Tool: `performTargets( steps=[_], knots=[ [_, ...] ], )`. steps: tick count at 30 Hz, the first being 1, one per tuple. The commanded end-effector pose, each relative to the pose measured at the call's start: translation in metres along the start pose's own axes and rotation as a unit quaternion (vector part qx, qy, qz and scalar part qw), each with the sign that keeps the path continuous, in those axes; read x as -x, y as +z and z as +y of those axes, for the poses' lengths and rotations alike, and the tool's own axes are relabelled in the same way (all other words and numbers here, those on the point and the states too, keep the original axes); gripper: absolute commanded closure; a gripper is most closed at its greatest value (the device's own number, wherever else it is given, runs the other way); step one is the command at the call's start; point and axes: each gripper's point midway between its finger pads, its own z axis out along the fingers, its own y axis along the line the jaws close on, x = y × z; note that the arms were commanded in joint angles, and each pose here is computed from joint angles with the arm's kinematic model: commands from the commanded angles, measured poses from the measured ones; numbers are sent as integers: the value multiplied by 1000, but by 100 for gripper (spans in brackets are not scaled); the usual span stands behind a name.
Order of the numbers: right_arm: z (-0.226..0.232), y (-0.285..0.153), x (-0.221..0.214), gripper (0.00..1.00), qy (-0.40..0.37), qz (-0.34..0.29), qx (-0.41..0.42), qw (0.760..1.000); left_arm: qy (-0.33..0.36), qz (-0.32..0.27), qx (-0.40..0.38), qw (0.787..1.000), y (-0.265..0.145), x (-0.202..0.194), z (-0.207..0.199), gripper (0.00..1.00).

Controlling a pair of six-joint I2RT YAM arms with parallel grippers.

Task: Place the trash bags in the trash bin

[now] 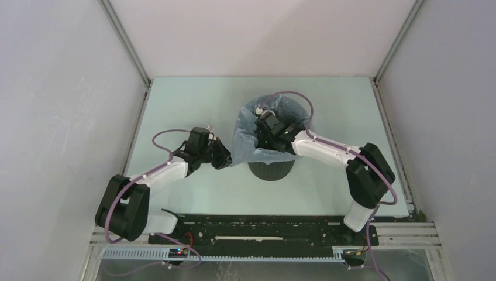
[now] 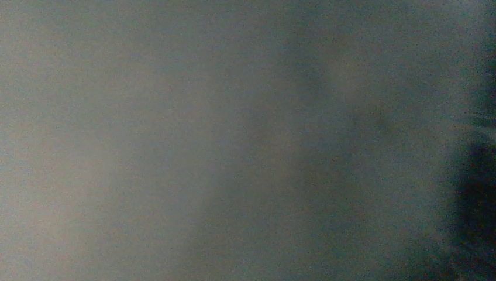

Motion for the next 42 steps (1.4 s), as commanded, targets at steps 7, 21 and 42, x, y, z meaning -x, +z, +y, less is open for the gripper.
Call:
performTargets(
  steps=[7,21,42],
  knots=[
    [-8,34,-16,79,4,-1,-23,1000,17,-18,-24,999,-2,10,-21,100],
    [-14,22,-13,57,4,4,-15,1000,34,-20,-20,999,-7,6,-25,100],
    [7,-78,63,42,28,-122,57,991,48,-17,-14,999,-9,3,-26,99]
  ],
)
